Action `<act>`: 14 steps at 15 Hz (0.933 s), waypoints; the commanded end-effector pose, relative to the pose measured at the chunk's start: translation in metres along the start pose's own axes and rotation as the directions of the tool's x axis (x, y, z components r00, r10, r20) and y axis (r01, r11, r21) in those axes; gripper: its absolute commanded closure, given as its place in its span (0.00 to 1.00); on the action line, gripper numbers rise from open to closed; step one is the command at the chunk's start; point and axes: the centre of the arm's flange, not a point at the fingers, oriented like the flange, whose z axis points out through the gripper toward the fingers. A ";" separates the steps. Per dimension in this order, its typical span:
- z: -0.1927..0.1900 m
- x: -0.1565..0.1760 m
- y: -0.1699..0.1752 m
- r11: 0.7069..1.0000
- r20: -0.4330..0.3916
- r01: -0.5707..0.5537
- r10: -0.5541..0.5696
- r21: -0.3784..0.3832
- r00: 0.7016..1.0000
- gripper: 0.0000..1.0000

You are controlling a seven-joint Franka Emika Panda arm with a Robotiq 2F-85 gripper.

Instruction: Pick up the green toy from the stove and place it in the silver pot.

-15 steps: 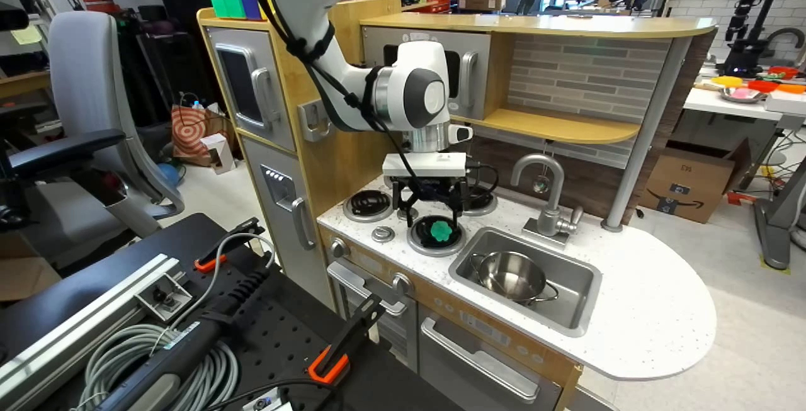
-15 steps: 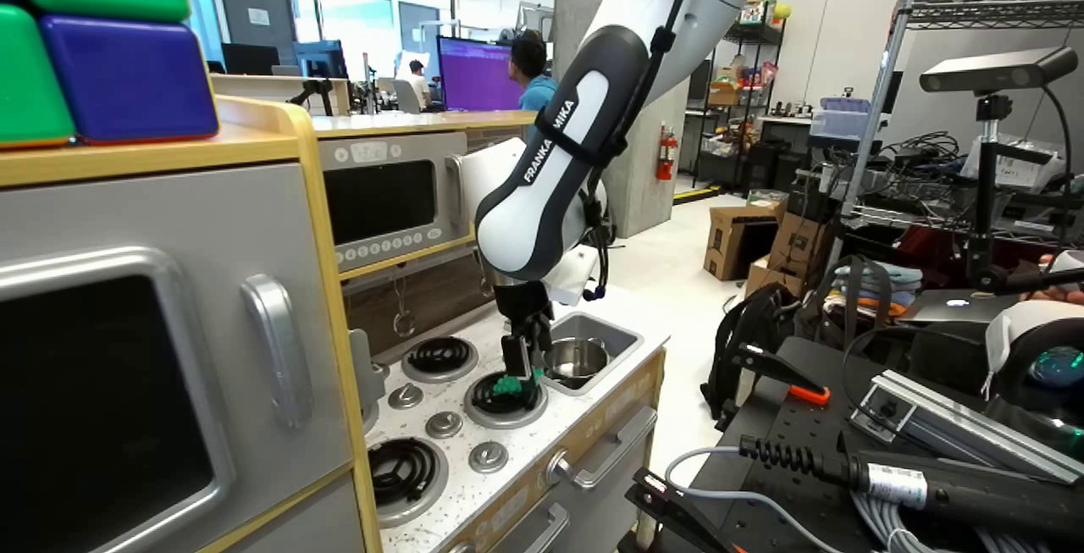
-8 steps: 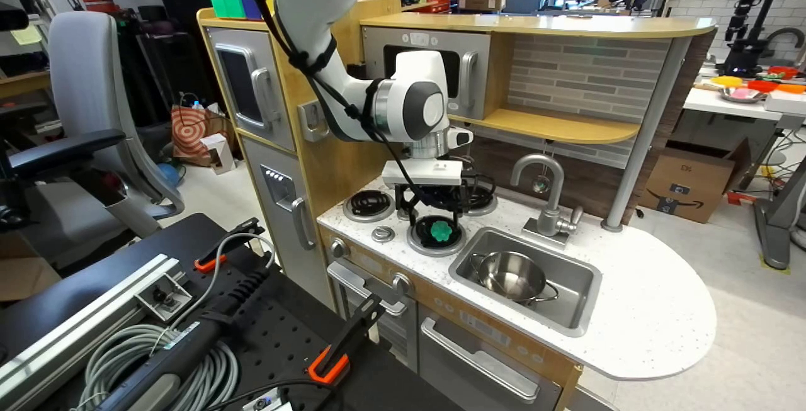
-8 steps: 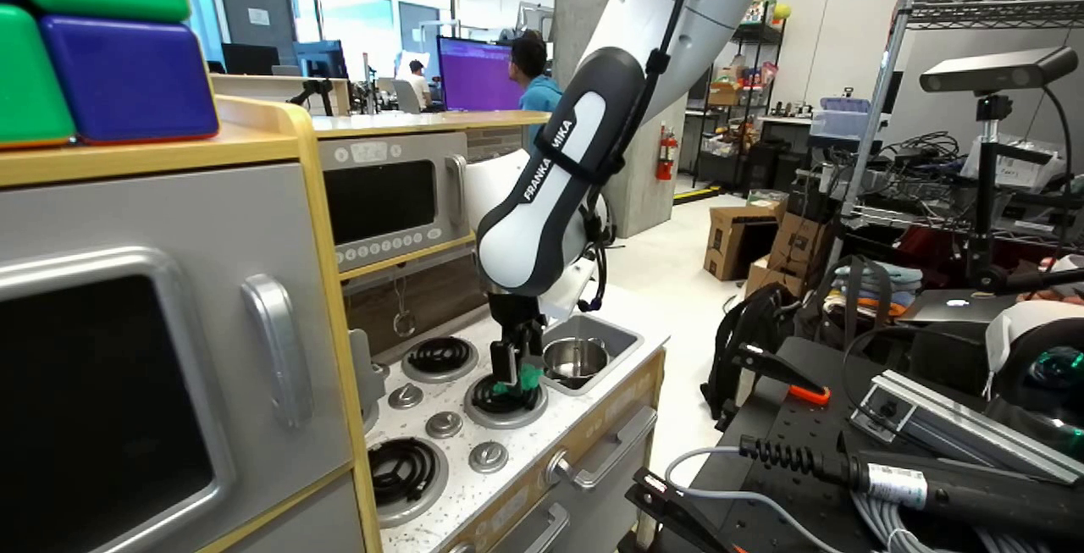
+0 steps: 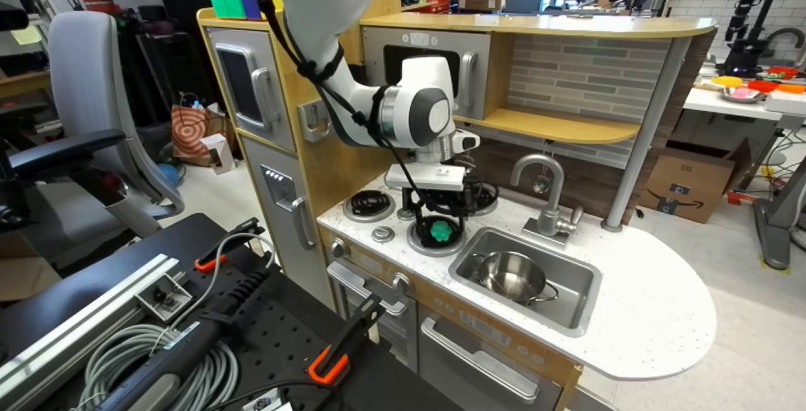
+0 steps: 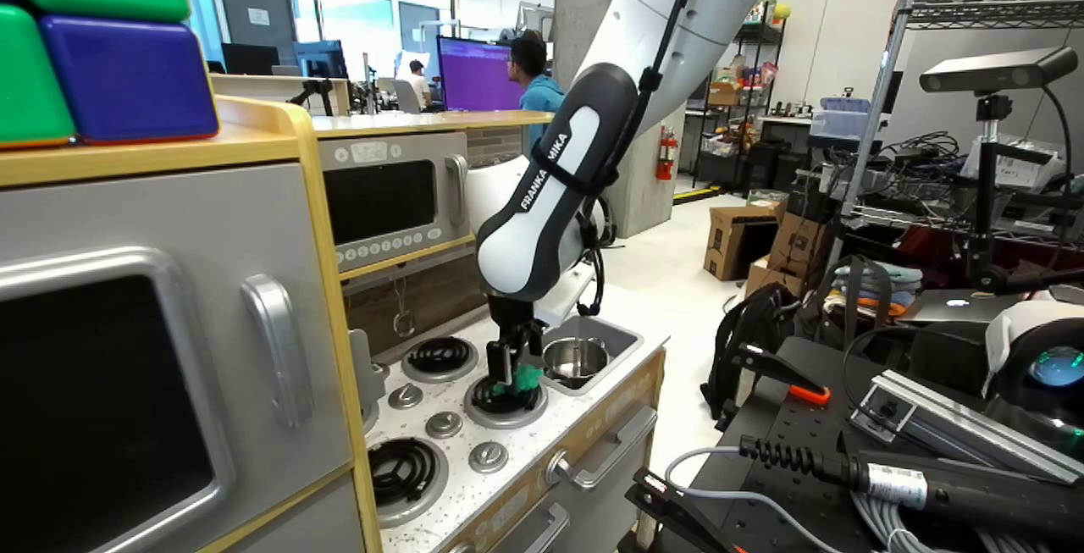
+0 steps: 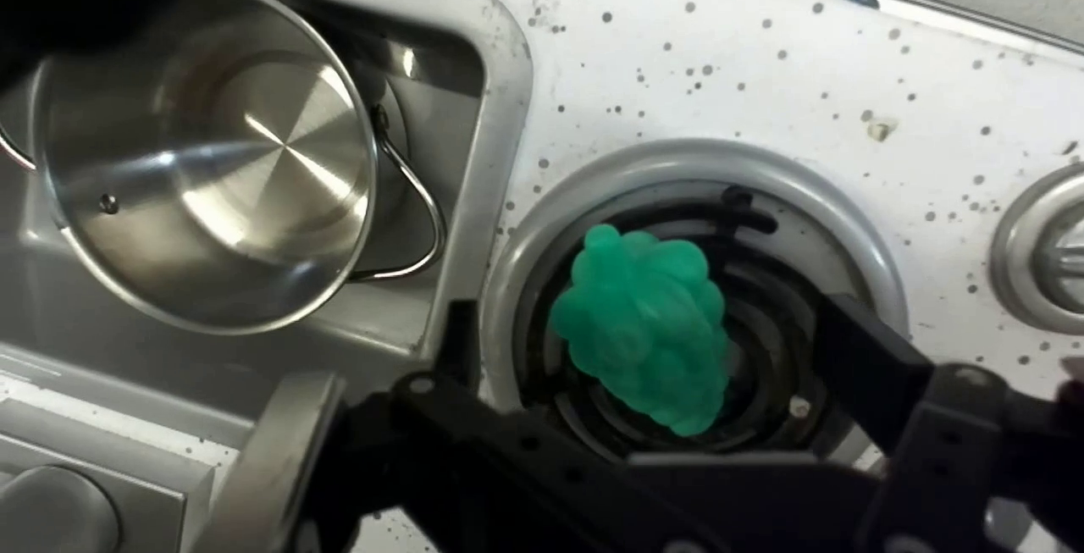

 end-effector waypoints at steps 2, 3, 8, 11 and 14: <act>0.026 0.022 0.005 0.998 0.001 -0.051 0.051 -0.025 0.999 0.26; 0.029 0.022 0.004 0.998 0.000 -0.050 0.050 -0.026 0.999 0.32; 0.014 0.004 0.005 0.999 -0.009 -0.044 0.044 -0.002 0.999 0.71; -0.011 -0.021 0.017 0.997 -0.045 -0.077 0.077 0.016 0.996 0.81; -0.018 -0.033 0.067 0.967 -0.105 -0.254 0.250 -0.023 0.963 0.88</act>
